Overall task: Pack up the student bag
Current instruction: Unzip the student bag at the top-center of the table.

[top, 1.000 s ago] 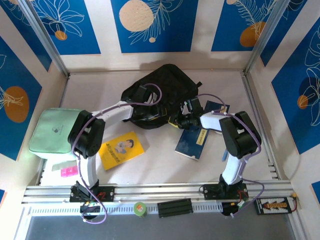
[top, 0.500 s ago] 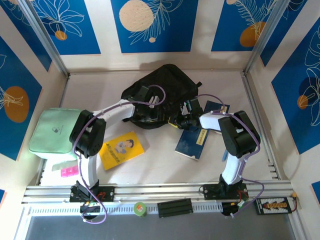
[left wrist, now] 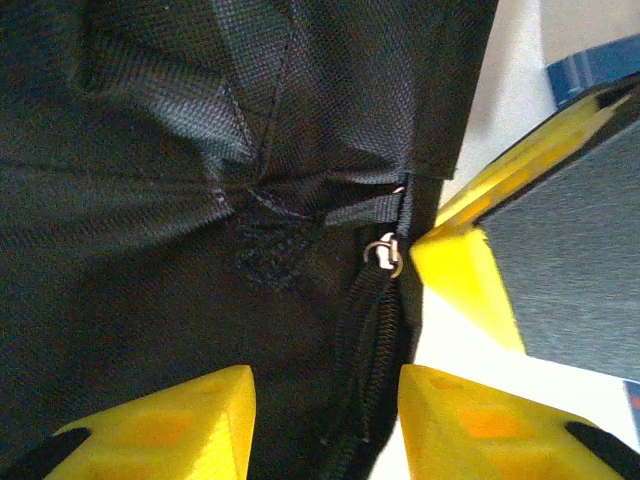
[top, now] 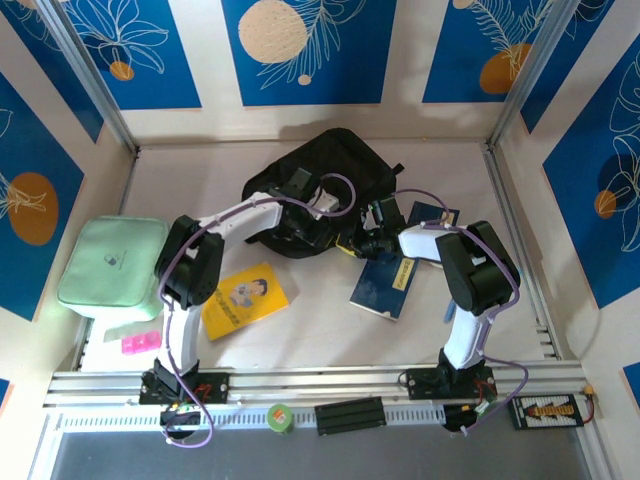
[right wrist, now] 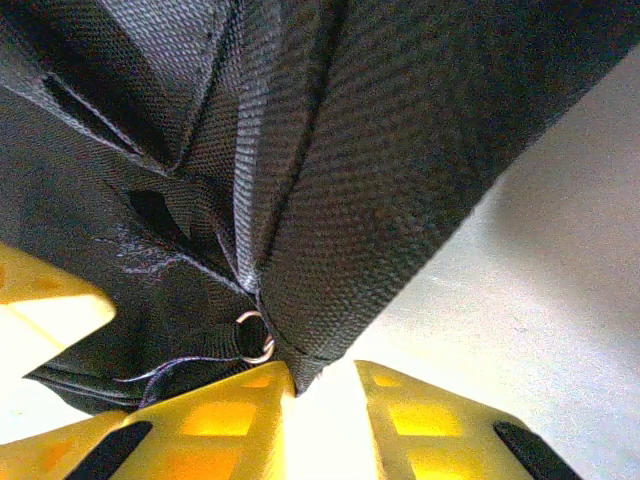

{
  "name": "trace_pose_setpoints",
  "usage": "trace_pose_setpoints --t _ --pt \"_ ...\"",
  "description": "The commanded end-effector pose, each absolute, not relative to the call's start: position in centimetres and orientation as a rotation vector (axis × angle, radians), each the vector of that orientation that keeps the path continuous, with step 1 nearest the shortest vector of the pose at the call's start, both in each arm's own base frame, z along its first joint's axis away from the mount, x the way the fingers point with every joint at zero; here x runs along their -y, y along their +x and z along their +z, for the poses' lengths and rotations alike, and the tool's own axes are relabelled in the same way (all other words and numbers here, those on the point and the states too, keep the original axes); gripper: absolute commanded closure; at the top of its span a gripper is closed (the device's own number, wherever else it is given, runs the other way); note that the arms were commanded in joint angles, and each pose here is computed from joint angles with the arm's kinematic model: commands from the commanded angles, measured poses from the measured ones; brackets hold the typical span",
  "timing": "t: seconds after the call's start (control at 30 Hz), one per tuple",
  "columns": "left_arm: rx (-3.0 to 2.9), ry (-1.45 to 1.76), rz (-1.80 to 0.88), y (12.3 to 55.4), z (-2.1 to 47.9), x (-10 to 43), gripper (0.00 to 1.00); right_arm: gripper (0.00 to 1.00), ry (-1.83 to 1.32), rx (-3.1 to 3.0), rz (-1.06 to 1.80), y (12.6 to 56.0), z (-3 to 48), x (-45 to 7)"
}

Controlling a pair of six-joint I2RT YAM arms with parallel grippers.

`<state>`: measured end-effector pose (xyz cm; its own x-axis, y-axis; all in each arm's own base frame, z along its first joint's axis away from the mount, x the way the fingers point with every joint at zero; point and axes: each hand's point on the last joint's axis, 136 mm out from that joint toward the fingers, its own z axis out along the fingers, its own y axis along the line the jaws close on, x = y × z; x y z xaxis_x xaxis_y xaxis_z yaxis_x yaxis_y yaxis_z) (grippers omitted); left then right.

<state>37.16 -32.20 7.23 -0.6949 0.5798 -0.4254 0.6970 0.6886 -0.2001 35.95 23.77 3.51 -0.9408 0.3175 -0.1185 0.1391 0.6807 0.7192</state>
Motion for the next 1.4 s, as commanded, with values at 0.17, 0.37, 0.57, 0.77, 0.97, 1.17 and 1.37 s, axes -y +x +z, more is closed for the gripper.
trace_pose_setpoints --t 0.17,0.37,0.57,0.77,0.97,1.17,1.37 --pt "-2.493 1.249 -0.493 36.4 6.3 32.9 0.53 0.77 0.388 -2.679 1.117 36.1 3.2 -24.0" --pt "-2.484 1.28 -0.535 35.9 5.9 33.3 0.54 0.77 0.407 -2.678 1.121 36.3 3.1 -24.0" --pt "-2.494 1.286 -0.454 36.7 5.0 33.0 0.65 0.78 0.425 -2.677 1.131 36.3 3.1 -23.9" --pt "-2.475 1.264 -0.434 37.3 6.1 33.1 0.92 0.77 0.429 -2.649 1.159 36.6 3.9 -23.7" --pt "-2.429 1.219 -0.483 37.1 9.3 33.3 1.0 0.71 0.434 -2.525 1.22 37.8 7.5 -22.5" --pt "-2.419 1.145 -0.498 36.5 11.6 32.8 1.0 0.46 0.438 -2.429 1.22 38.5 10.8 -21.8" --pt "-2.454 1.102 -0.439 36.6 12.0 31.9 1.0 0.39 0.598 -2.472 1.047 38.6 9.2 -20.2"
